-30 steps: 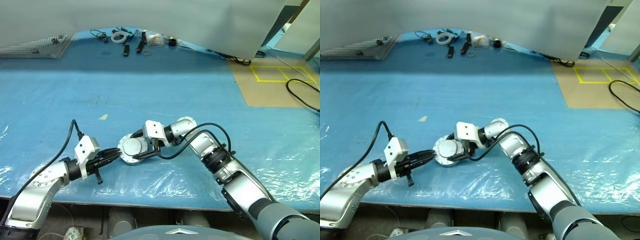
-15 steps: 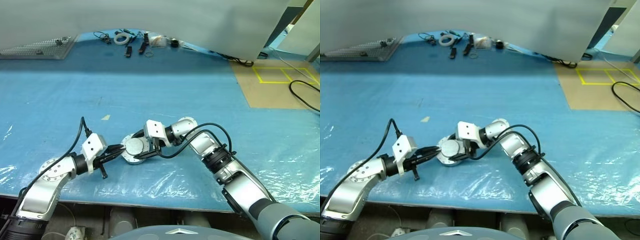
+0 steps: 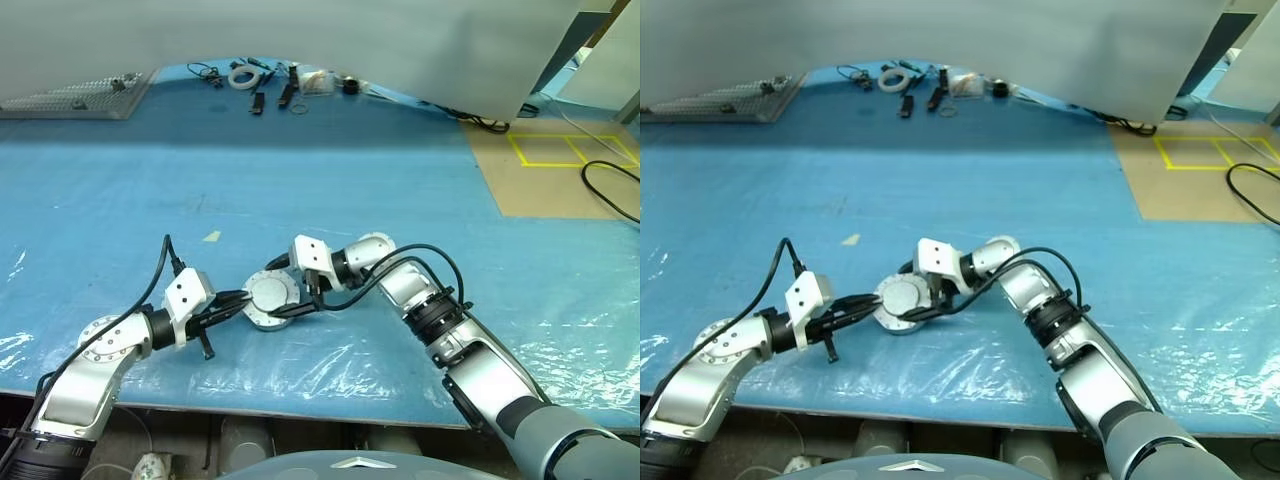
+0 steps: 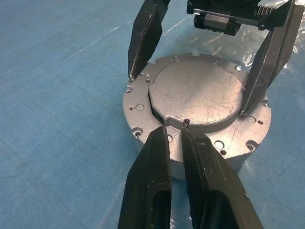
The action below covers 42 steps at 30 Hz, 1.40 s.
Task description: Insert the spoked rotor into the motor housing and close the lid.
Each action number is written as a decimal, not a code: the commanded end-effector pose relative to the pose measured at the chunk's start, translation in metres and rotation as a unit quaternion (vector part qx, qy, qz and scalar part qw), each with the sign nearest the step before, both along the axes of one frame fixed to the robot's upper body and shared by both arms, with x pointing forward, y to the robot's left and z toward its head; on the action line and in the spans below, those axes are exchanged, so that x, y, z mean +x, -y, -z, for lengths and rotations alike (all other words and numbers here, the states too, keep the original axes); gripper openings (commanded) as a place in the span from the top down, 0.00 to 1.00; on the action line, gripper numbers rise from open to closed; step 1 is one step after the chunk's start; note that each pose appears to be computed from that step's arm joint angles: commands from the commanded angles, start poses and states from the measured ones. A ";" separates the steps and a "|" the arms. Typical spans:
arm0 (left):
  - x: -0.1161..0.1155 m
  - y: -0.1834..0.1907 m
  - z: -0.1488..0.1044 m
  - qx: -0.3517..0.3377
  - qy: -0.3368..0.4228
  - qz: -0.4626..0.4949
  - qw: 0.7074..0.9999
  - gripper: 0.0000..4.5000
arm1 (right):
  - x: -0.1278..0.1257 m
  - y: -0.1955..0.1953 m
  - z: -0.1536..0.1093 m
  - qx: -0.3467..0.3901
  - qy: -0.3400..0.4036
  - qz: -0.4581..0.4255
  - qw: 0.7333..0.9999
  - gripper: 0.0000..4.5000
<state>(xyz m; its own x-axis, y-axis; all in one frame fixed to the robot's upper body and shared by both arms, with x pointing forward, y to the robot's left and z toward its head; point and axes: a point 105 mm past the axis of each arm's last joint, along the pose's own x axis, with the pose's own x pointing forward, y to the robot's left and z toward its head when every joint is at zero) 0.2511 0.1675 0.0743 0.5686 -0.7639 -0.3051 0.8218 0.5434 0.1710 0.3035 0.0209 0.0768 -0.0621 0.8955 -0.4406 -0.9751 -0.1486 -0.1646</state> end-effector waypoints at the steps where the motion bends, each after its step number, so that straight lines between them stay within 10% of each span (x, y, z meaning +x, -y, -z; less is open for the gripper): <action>1: -0.003 0.006 0.012 0.006 -0.021 0.013 1.000 0.88 | 0.001 0.012 0.006 -0.020 -0.045 0.017 0.999 0.00; 16: 0.000 0.008 0.012 0.004 -0.018 0.017 1.000 0.88 | 0.014 0.024 -0.072 0.104 -0.092 0.071 0.988 0.00; 26: -0.003 0.009 0.011 0.004 -0.017 0.017 1.000 0.88 | 0.025 0.094 -0.024 0.054 -0.362 0.230 0.902 0.00; 42: -0.005 0.008 0.010 -0.001 -0.016 0.013 1.000 0.88 | -0.015 0.066 0.005 0.026 -0.466 0.219 0.857 0.00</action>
<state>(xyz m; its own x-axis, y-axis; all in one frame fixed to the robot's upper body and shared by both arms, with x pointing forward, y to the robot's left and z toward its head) 0.2519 0.1602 0.0736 0.5636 -0.7754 -0.2848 0.8258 0.5371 0.1719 0.2940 -0.0503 0.0696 0.0112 0.9378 -0.3470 -0.6493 0.2707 0.7107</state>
